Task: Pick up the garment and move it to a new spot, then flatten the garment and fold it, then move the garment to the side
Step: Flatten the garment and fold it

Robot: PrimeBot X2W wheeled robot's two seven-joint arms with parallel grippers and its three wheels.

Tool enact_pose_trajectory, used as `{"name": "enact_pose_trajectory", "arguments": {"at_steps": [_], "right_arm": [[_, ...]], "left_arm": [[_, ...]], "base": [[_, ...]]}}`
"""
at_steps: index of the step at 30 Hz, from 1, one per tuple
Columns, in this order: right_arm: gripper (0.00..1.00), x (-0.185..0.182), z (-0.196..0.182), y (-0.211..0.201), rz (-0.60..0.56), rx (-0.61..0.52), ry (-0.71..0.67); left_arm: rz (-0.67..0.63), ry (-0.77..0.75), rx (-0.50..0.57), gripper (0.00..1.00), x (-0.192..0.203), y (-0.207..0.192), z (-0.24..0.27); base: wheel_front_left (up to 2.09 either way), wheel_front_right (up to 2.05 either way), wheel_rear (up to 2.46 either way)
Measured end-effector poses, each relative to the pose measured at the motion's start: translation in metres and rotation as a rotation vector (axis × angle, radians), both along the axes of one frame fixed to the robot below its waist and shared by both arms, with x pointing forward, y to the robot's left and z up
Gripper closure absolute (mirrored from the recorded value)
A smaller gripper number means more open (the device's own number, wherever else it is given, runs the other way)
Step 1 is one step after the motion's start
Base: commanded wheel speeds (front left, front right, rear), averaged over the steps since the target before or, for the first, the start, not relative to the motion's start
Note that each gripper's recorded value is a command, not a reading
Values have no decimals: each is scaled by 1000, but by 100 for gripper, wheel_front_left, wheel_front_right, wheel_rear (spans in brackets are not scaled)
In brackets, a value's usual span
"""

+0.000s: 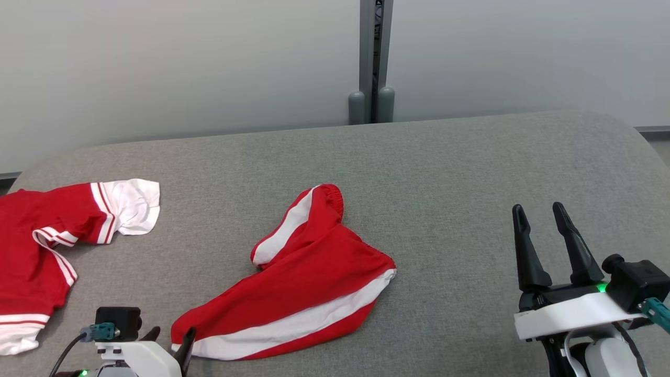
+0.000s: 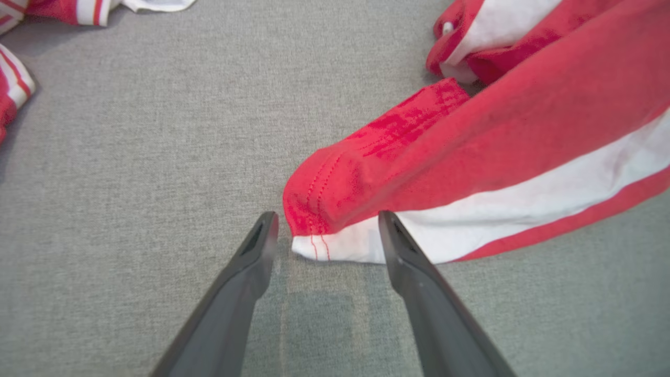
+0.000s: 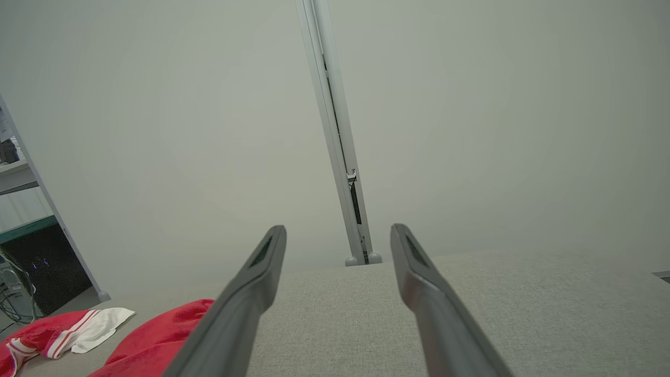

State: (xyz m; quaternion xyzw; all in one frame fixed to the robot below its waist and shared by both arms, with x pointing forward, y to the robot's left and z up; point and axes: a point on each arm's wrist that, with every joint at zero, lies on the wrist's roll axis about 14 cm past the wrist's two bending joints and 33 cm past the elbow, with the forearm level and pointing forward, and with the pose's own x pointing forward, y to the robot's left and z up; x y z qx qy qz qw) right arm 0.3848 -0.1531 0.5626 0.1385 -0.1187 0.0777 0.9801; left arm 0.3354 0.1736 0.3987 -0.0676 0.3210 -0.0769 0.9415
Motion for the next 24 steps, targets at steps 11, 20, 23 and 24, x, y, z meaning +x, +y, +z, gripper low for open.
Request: {"name": "enact_pose_trajectory", "arguments": {"at_steps": [11,20,23,24], "right_arm": [[0,12,-40,42,168,12,153],[0,21,-113,95,406,-72,521],[0,20,-132,108,455,-89,626],[0,20,-137,111,468,-97,659]], "left_arm": [[107,-352,8,0,10,14,65],[195,-479,-23,0,-6,21,87],[224,-479,-30,0,-13,25,86],[232,-475,-30,0,-16,26,84]], "base": [[0,0,0],[0,0,0],[0,0,0],[0,0,0]]}}
